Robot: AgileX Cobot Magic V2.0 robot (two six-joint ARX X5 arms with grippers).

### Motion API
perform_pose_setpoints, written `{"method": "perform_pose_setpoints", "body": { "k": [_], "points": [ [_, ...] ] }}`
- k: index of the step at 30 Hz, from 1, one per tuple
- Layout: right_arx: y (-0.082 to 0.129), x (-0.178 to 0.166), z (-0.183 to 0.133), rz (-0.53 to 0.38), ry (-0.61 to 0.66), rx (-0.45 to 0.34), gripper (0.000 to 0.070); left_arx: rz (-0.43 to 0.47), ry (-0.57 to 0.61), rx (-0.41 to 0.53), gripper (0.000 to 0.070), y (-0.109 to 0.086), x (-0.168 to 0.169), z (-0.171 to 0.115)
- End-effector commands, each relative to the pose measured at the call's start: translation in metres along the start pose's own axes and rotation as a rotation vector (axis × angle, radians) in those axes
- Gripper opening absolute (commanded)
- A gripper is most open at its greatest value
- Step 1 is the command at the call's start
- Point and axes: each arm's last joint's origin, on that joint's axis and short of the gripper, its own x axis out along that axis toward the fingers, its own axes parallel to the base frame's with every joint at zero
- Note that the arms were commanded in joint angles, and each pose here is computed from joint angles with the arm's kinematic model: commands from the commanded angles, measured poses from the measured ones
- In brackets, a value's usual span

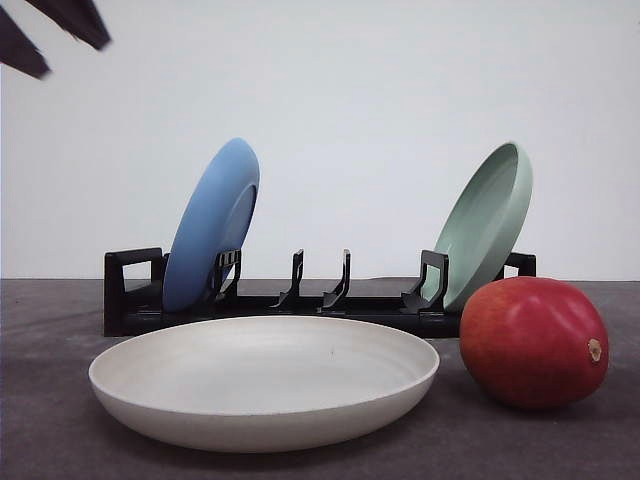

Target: Place pomegranate in white plate

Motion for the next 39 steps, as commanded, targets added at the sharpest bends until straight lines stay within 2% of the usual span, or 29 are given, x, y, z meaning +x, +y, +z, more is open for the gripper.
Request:
{"method": "perform_pose_setpoints", "body": {
  "k": [1, 7, 14, 17, 21, 24, 27, 31, 37, 39],
  "points": [
    [0.001, -0.003, 0.005, 0.001, -0.024, 0.005, 0.0355, 0.034, -0.028, -0.021, 0.047, 0.006, -0.002, 0.002],
    [0.001, -0.003, 0.005, 0.009, -0.024, 0.017, 0.0355, 0.158, -0.085, -0.124, 0.047, 0.027, -0.001, -0.013],
    [0.002, 0.001, 0.003, 0.063, 0.024, 0.106, 0.0368, 0.201, -0.041, -0.203, 0.0471, 0.035, 0.009, -0.034],
    [0.002, 0.013, 0.001, 0.096, 0.111, 0.181, 0.0405, 0.202, -0.065, -0.22, 0.0471, 0.035, 0.009, -0.032],
    [0.0, 0.033, -0.001, 0.07, 0.253, 0.274, 0.0418, 0.202, -0.092, -0.24, 0.047, 0.036, 0.008, -0.03],
    [0.0, 0.051, 0.0, 0.068, 0.345, 0.301, 0.0441, 0.202, -0.091, -0.243, 0.047, 0.036, 0.008, -0.03],
    [0.002, 0.068, 0.002, 0.074, 0.419, 0.302, 0.0521, 0.202, -0.09, -0.242, 0.047, 0.036, 0.008, -0.03],
    [0.004, 0.091, 0.003, 0.082, 0.504, 0.296, 0.0536, 0.202, -0.09, -0.242, 0.047, 0.036, 0.008, -0.03],
    [0.01, 0.124, -0.002, 0.082, 0.564, 0.266, 0.0626, 0.202, -0.089, -0.242, 0.047, 0.036, 0.008, -0.03],
    [0.012, 0.133, -0.006, 0.076, 0.585, 0.258, 0.0628, 0.202, -0.089, -0.242, 0.047, 0.036, 0.008, -0.03]
  ]
}}
